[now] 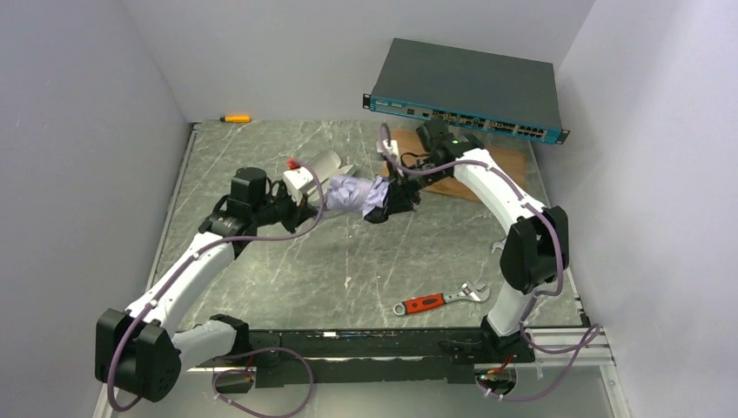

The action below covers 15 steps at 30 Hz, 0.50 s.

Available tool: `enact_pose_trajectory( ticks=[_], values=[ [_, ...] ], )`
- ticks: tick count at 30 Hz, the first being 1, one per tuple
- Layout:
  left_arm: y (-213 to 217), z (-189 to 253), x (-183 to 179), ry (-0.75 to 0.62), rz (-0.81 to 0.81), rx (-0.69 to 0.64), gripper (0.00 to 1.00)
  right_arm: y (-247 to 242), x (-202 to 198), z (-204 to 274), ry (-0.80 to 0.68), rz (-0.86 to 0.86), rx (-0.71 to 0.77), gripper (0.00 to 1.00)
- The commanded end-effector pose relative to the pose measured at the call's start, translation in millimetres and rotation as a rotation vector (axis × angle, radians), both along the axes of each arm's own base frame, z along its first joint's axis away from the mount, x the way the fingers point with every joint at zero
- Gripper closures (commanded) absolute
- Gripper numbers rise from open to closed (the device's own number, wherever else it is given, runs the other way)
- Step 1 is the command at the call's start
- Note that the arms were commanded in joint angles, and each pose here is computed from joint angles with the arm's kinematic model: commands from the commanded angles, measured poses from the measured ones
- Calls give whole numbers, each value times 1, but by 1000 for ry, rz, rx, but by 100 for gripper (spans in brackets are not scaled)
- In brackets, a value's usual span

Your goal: Open the umbrella

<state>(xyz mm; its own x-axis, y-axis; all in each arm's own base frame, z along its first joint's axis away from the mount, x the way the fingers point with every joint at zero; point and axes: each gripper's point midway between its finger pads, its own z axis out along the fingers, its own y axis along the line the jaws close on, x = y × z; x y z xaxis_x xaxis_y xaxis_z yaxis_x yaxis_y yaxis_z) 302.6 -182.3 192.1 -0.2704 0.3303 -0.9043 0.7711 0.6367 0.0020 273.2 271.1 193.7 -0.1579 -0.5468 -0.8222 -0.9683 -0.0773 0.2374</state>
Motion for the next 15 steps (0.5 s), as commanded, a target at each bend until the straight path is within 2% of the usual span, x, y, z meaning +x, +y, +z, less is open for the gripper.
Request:
enact_pose_trajectory(
  ticks=[1,4,5,7,10,12,14,15],
  values=[
    [-22,11,-62,13,-287,-85,100,2,21,17,6,-146,94,100],
    [-34,34,-95,32,-444,-131,100,-3,22,-6,11,-162,27,100],
    [-36,47,-95,44,-439,-155,100,-5,19,-10,16,-150,6,100],
    [-32,81,-74,88,-320,-245,100,-8,12,-22,29,-112,-32,100],
    [-5,107,-20,128,-41,-359,100,-9,-3,-25,18,-40,-40,100],
    [23,111,14,105,154,-358,100,-7,-12,-23,-27,18,-40,100],
    [49,106,39,64,295,-293,100,-4,-20,-18,-49,55,-32,100],
    [55,102,44,43,300,-238,93,-1,-23,-15,-51,65,-24,100]
  ],
)
